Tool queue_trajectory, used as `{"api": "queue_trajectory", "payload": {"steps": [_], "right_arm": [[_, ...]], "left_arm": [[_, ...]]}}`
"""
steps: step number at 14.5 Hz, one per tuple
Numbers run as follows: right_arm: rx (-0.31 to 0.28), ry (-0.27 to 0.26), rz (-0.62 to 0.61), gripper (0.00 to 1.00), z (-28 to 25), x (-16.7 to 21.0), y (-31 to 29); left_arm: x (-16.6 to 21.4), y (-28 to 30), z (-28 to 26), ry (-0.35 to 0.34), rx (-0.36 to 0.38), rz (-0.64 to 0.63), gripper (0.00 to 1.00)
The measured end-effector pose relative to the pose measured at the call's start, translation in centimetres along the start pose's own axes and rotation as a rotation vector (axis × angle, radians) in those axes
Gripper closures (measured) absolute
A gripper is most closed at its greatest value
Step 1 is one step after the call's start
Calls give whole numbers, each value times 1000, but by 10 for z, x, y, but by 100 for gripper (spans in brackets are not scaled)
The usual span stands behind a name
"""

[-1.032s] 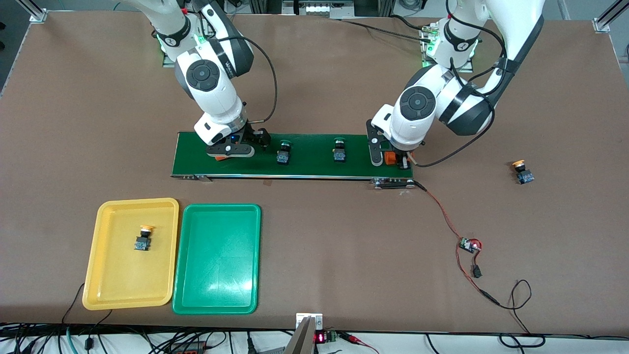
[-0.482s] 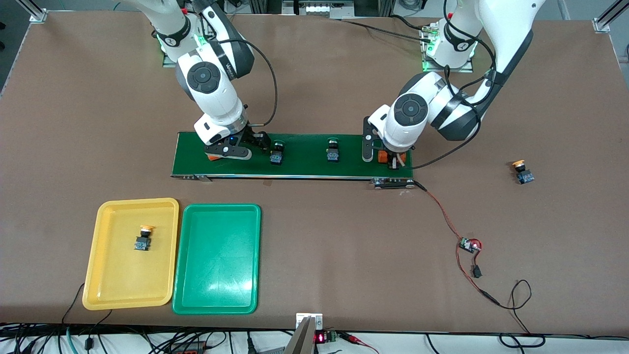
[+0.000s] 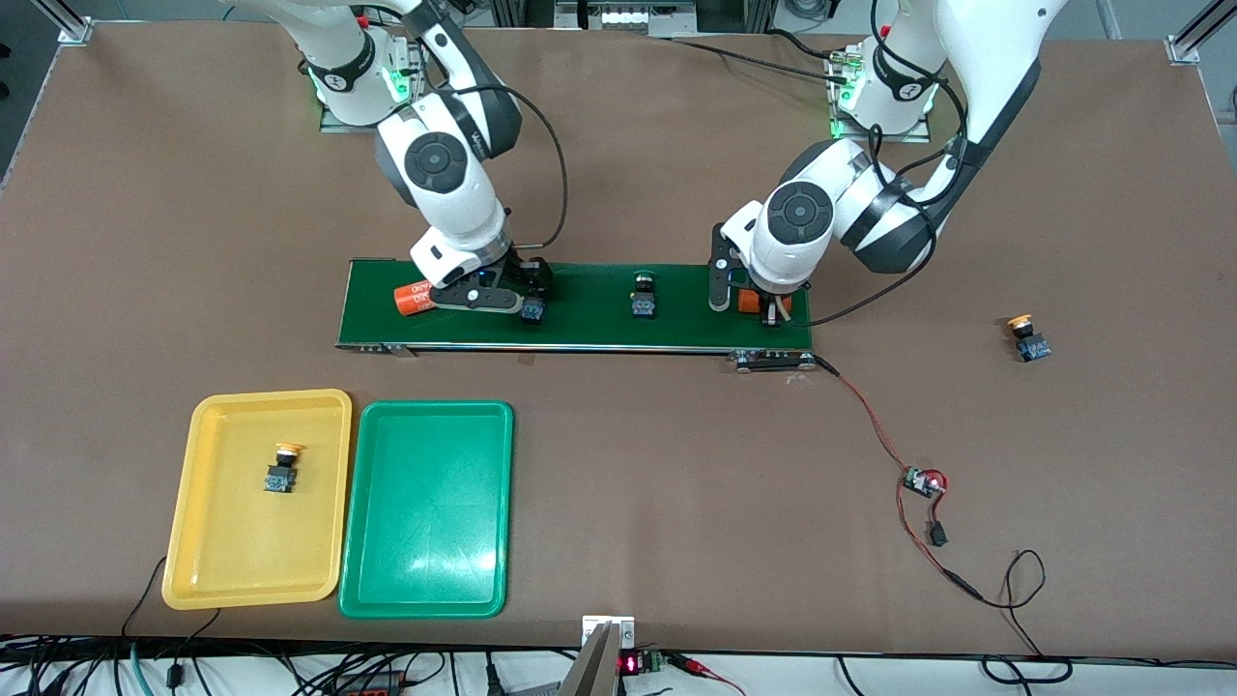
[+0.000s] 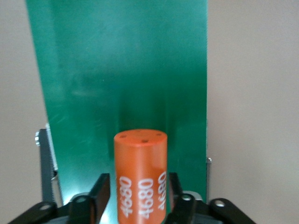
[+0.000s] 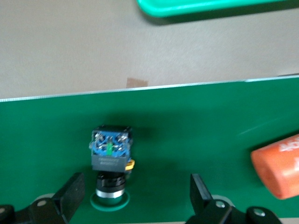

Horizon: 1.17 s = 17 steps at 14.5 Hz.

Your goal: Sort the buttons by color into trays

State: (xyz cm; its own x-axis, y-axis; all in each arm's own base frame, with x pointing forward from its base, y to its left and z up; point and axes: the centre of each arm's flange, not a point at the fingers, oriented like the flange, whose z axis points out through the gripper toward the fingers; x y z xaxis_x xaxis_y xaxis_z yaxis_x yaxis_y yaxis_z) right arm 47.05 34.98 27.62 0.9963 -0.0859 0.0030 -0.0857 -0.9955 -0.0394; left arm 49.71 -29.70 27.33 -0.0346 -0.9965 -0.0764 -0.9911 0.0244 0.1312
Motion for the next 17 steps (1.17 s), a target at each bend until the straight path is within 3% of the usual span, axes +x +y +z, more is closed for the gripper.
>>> {"api": "queue_trajectory", "payload": {"steps": [2, 4, 7, 11, 13, 15, 17], "right_arm": [[-7, -8, -2, 0, 7, 0, -1], [-16, -17, -3, 0, 15, -1, 0], [-51, -31, -42, 5, 36, -9, -5], [-46, -16, -54, 47, 37, -6, -11], [-42, -4, -40, 64, 22, 8, -12], [-59, -15, -19, 67, -13, 31, -13], [-64, -15, -19, 67, -64, 62, -11]], "left_arm": [[-21, -12, -29, 34, 32, -77, 18], [-76, -31, -61, 49, 78, -197, 0], [-204, -56, -75, 21, 73, -355, 0], [-388, -57, -33, 2, -1, -632, 0], [-450, -44, -9, 11, -46, -839, 0], [-497, -31, 19, 15, -97, -1110, 0], [-516, -24, 42, 6, -139, -1333, 0]]}}
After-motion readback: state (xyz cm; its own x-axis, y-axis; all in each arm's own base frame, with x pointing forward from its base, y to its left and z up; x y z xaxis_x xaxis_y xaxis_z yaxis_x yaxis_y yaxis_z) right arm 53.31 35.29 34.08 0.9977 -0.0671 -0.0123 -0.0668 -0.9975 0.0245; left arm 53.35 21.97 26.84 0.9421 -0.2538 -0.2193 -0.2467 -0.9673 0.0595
